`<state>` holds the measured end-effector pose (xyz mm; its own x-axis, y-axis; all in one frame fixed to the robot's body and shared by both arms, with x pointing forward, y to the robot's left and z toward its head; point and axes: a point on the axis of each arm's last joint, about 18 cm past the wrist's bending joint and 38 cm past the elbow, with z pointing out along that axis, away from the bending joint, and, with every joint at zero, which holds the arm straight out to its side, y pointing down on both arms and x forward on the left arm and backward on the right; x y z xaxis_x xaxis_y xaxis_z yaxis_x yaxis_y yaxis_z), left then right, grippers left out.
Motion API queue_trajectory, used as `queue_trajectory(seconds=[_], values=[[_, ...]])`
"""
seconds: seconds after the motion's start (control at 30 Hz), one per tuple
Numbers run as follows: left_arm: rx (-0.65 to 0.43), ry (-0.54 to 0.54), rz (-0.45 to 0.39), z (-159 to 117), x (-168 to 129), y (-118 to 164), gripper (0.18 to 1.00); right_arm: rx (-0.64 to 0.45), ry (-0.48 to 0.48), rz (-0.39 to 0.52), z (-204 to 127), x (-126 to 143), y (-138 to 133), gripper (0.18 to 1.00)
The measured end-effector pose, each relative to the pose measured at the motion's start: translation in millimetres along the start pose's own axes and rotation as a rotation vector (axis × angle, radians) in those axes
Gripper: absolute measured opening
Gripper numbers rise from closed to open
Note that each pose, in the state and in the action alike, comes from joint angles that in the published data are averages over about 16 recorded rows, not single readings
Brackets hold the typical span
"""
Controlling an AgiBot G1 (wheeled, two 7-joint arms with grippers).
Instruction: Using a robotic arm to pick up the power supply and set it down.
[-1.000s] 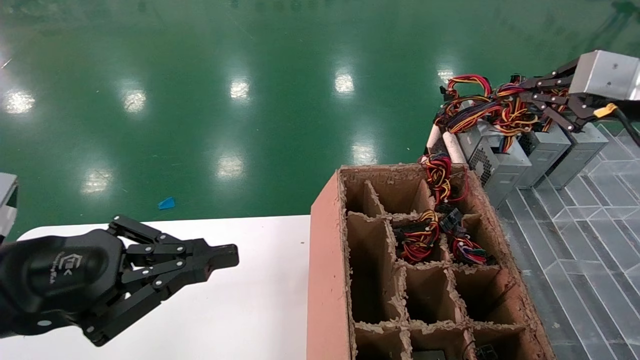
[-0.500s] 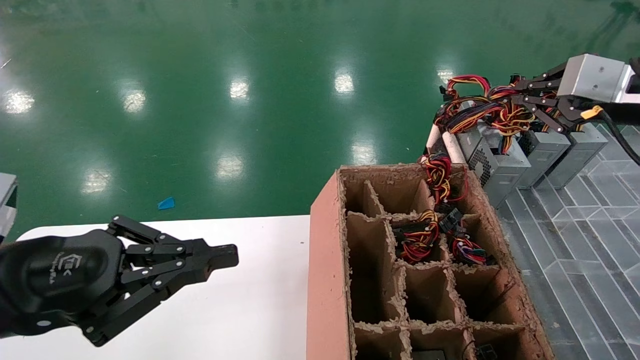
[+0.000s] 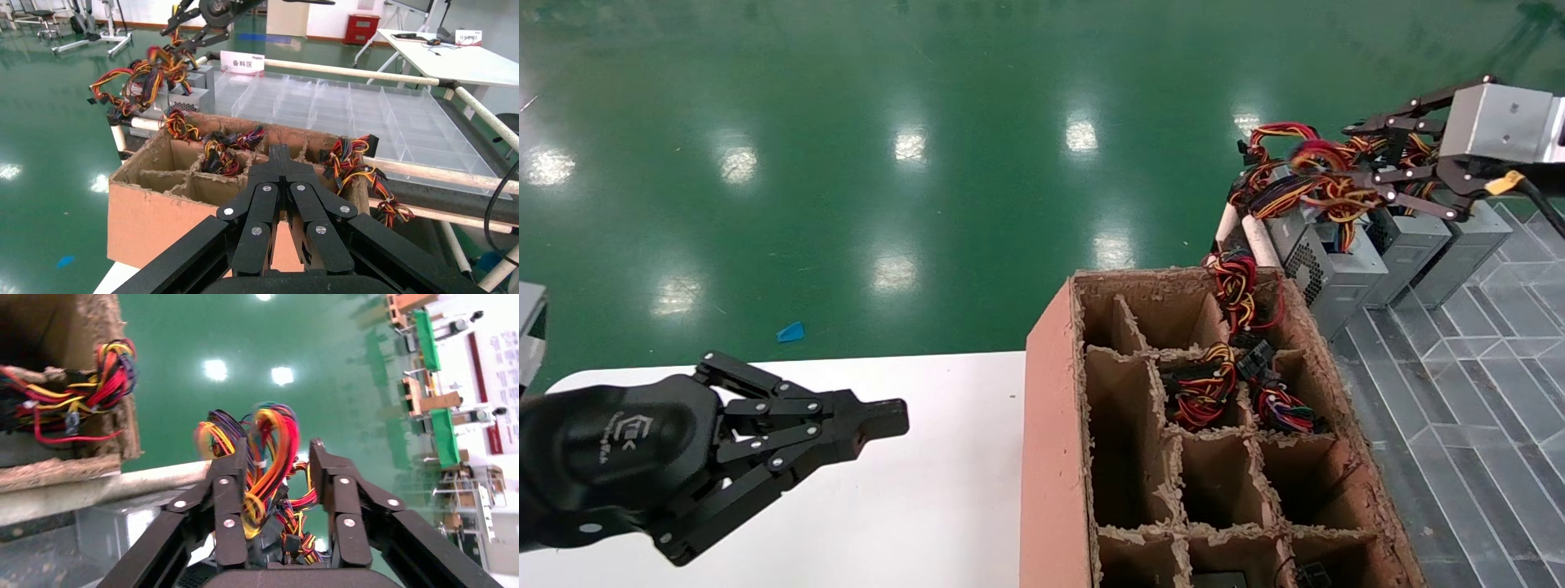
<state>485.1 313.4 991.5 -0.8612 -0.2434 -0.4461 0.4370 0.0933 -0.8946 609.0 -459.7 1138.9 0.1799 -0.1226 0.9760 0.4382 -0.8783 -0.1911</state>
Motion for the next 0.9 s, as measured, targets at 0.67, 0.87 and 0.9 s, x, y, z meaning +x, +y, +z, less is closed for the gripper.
queue_trajectory(seconds=[0.67, 0.87, 0.9], values=[[0.0, 0.0, 0.0, 0, 0, 0, 0.191, 0.126, -0.148, -0.099, -23, -3, -37, 0.787], [0.0, 0.0, 0.0, 0, 0, 0, 0.191, 0.202, -0.161, -0.034, -7, -20, -47, 0.886], [0.0, 0.0, 0.0, 0, 0, 0, 0.191, 0.216, -0.163, -0.019, -4, -23, -49, 0.903]])
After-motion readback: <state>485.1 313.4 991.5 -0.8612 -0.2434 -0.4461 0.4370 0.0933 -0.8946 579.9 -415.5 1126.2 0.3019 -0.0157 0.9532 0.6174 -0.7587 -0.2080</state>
